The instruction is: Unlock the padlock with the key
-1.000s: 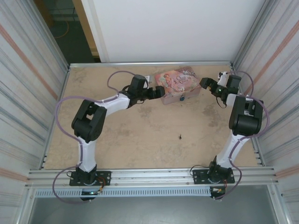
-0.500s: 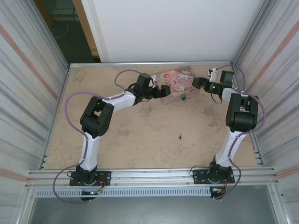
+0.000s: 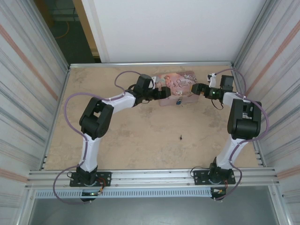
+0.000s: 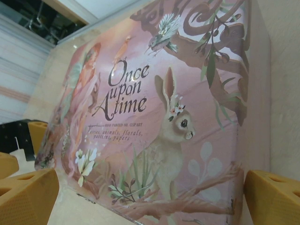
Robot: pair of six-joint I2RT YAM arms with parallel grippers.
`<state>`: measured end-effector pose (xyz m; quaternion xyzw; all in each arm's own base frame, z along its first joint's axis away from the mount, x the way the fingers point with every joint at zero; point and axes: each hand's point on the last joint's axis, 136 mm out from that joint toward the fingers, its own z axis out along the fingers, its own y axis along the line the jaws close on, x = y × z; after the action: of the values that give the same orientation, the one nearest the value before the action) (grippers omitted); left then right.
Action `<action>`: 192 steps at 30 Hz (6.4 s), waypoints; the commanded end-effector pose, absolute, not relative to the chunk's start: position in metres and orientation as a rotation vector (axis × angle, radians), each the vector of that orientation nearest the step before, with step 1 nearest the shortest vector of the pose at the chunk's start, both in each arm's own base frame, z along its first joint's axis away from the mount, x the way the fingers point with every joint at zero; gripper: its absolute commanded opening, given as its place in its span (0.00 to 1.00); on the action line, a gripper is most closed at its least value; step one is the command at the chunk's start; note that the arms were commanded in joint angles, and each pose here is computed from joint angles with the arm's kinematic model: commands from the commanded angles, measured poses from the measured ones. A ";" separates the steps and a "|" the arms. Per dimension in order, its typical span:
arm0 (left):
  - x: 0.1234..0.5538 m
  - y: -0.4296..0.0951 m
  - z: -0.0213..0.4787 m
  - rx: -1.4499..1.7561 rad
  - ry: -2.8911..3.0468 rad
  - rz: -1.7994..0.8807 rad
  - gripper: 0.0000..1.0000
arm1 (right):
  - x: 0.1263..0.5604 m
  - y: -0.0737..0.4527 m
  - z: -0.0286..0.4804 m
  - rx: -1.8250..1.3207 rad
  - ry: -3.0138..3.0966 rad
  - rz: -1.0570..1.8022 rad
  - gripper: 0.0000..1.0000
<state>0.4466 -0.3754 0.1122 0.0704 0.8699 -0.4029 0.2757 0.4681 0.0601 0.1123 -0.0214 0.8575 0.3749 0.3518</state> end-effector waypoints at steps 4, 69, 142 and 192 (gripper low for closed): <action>0.423 -0.373 0.149 0.237 2.263 -1.131 0.99 | 0.429 0.119 0.139 -0.212 2.190 1.060 0.99; 0.242 -0.191 0.151 -0.069 2.214 -0.976 0.98 | 0.199 0.134 0.062 0.138 2.731 0.652 0.65; 0.215 -0.244 0.267 0.507 1.929 -1.167 0.87 | 0.234 0.205 0.171 -0.444 2.177 0.938 0.02; 0.186 -0.308 0.320 0.903 1.723 -1.486 0.21 | 0.186 0.306 0.309 -0.985 1.672 1.222 0.01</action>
<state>0.1931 -0.3037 0.3032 0.3216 0.6877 -0.5609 0.3303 0.1869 0.3018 0.2878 -0.3827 0.6887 0.4785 0.3877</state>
